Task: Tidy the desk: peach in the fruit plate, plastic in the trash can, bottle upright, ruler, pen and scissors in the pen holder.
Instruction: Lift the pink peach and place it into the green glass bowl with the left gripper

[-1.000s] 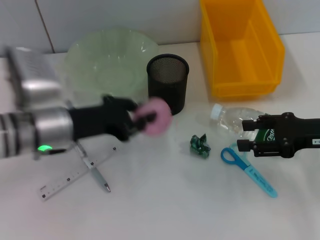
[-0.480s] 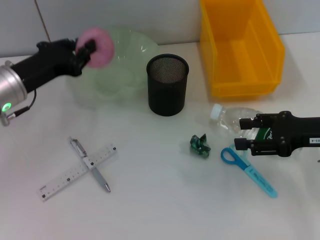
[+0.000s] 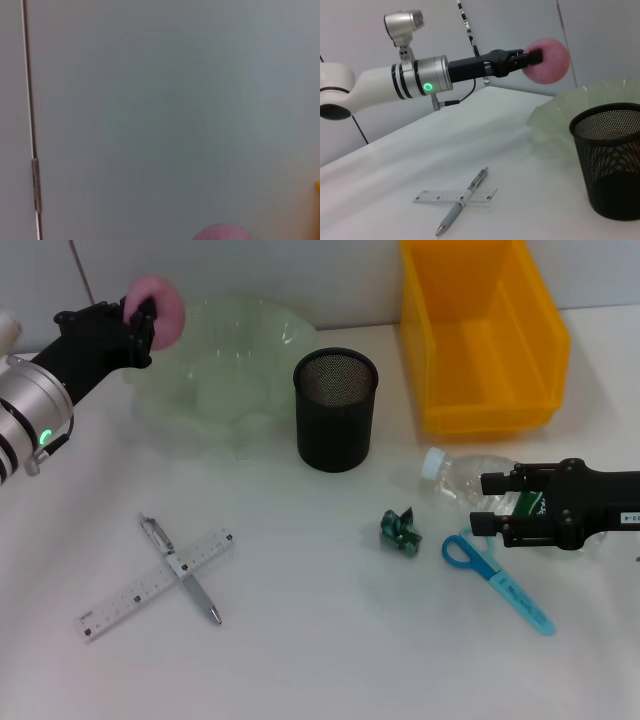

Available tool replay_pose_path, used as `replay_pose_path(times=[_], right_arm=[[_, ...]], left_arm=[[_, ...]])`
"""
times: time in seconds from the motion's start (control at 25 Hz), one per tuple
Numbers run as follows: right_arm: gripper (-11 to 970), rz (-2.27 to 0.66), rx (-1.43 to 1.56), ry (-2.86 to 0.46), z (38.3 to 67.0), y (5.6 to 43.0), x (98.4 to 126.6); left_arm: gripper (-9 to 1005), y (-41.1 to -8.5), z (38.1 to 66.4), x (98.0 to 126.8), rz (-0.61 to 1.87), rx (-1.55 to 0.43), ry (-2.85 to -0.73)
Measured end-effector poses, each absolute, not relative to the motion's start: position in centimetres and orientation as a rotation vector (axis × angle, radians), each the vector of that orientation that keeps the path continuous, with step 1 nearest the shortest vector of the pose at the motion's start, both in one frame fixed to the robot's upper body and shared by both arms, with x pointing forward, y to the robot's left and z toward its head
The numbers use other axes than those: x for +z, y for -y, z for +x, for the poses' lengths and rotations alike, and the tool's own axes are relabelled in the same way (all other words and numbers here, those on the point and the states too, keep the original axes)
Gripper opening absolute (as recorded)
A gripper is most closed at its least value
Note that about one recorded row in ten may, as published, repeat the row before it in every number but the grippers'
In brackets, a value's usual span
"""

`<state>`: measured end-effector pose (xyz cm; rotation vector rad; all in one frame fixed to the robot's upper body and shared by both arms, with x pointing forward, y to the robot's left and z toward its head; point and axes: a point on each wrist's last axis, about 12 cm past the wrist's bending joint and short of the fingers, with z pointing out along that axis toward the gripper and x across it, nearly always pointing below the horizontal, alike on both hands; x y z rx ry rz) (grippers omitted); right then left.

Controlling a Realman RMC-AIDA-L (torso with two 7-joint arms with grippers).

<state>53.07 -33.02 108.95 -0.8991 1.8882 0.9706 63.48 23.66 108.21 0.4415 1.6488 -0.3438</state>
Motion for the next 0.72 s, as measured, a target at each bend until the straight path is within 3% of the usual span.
replay_pose_path(times=[0.44, 0.72], right_arm=[[701, -0.900, 0.958, -1.892, 53.3, 33.0, 109.0], [701, -0.901, 0.956, -1.892, 53.4, 33.0, 109.0]], left_arm=[[182, -21.6, 62.6, 107.3, 0.642, -0.326, -1.610], [343, -21.1, 62.5, 107.3, 0.684, -0.334, -1.610]])
